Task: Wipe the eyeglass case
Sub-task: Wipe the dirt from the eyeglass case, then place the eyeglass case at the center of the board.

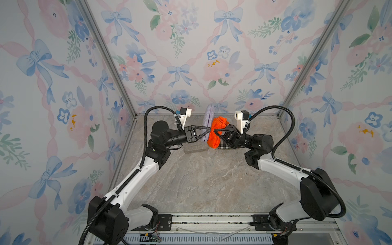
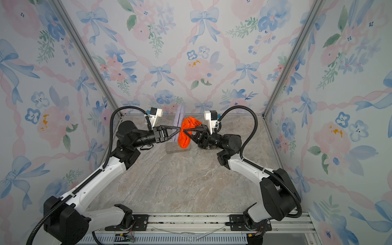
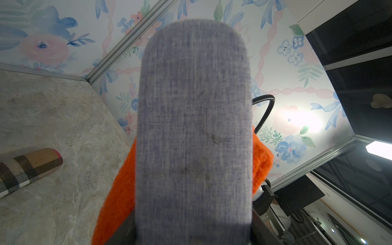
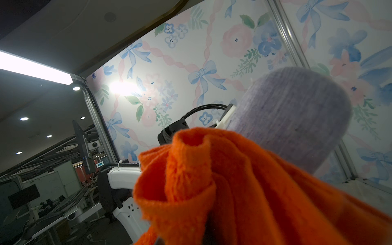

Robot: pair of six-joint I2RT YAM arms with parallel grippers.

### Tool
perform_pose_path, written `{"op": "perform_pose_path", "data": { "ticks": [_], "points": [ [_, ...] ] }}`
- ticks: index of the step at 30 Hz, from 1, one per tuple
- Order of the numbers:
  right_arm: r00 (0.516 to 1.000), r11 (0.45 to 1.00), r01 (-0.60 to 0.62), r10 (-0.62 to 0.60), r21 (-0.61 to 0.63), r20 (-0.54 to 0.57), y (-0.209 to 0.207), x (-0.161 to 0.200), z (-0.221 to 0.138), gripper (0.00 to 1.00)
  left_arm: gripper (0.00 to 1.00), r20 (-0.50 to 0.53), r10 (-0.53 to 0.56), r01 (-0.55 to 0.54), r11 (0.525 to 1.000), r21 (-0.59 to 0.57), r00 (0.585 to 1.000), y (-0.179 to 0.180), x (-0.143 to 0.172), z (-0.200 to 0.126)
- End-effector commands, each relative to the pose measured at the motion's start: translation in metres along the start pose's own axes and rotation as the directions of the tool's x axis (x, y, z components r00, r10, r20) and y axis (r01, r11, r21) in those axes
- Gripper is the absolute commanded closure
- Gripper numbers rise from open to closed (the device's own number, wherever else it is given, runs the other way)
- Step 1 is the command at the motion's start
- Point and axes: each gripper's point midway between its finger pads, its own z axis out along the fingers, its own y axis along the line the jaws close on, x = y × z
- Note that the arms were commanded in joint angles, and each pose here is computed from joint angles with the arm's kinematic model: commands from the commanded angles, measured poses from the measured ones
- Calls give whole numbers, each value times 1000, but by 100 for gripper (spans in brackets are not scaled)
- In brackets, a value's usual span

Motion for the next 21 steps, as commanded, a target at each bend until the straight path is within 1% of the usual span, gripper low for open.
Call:
{"op": "perform_pose_path", "data": {
  "ticks": [1,4,7,8,10,11,12,14,16,18,19,20,21],
  "points": [
    [996,996,79,-77,-38,54,16,-47,12,100,85,-180,1,19,994,112,984,-20,49,-1],
    [992,992,122,-122,-10,38,18,-61,17,100,86,-194,-7,27,994,104,981,-14,60,-3],
    [987,985,159,-160,67,7,11,-70,15,100,86,-219,0,22,995,96,976,-10,68,-5],
    [986,981,169,-169,95,-2,9,-75,12,100,86,-233,11,7,997,77,973,-6,71,-5],
    [985,971,174,-171,166,-30,3,-81,2,100,84,-275,79,-77,997,16,958,5,76,-6],
    [984,961,174,-165,213,-60,-1,-81,-4,100,84,-316,113,-132,991,-38,942,15,77,-6],
    [983,949,176,-154,263,-101,-7,-77,-11,100,85,-359,123,-167,981,-94,925,26,80,-7],
    [972,914,205,-149,350,-180,-12,-68,-25,100,86,-406,144,-222,963,-154,903,44,80,-6],
    [965,880,206,-110,428,-238,-18,-60,-40,100,87,-431,187,-288,940,-181,883,59,82,-3],
    [960,857,182,-48,482,-277,-20,-51,-54,100,87,-457,250,-377,902,-210,854,77,84,-1],
    [959,828,176,-23,533,-281,-26,-49,-64,100,87,-473,272,-414,882,-226,838,86,85,0],
    [955,796,174,8,579,-298,-29,-44,-74,100,84,-500,307,-466,854,-231,810,95,89,3],
    [948,755,178,42,632,-317,-34,-37,-86,100,82,-541,348,-527,822,-217,765,103,96,6]
  ]
}}
